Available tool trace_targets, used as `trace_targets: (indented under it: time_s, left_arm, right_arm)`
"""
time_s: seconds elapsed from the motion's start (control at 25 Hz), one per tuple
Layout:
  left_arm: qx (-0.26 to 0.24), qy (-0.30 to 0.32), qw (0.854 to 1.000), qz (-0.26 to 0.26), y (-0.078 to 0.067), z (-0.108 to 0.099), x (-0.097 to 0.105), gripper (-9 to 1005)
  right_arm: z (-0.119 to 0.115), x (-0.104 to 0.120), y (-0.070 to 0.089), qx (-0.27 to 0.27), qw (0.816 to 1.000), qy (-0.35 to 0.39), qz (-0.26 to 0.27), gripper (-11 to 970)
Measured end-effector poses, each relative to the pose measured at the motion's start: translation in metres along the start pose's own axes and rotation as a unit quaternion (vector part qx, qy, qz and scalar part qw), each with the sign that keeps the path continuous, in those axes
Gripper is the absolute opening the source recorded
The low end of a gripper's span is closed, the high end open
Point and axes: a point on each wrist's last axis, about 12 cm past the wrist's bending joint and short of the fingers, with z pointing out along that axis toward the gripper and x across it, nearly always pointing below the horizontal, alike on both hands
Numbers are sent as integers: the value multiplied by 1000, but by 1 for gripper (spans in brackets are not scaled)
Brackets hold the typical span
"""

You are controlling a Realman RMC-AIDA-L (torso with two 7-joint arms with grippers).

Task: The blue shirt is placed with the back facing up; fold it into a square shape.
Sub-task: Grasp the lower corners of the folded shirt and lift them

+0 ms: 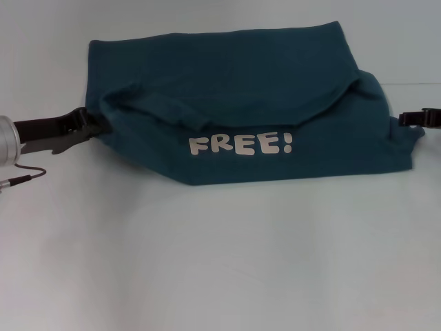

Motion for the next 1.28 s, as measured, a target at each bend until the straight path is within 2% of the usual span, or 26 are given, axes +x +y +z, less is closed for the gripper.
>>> trace_targets:
  time_s: [0.4,1.28]
  left_arm:
    - [-5,-3,1000,-3,3,0,1,-2]
    - [-8,-6,1000,-4,4,0,1,-1]
  right_arm:
    - [11,2,1,27,1000,-6,-14,648]
    - [26,15,19,11,999,32,-29,643]
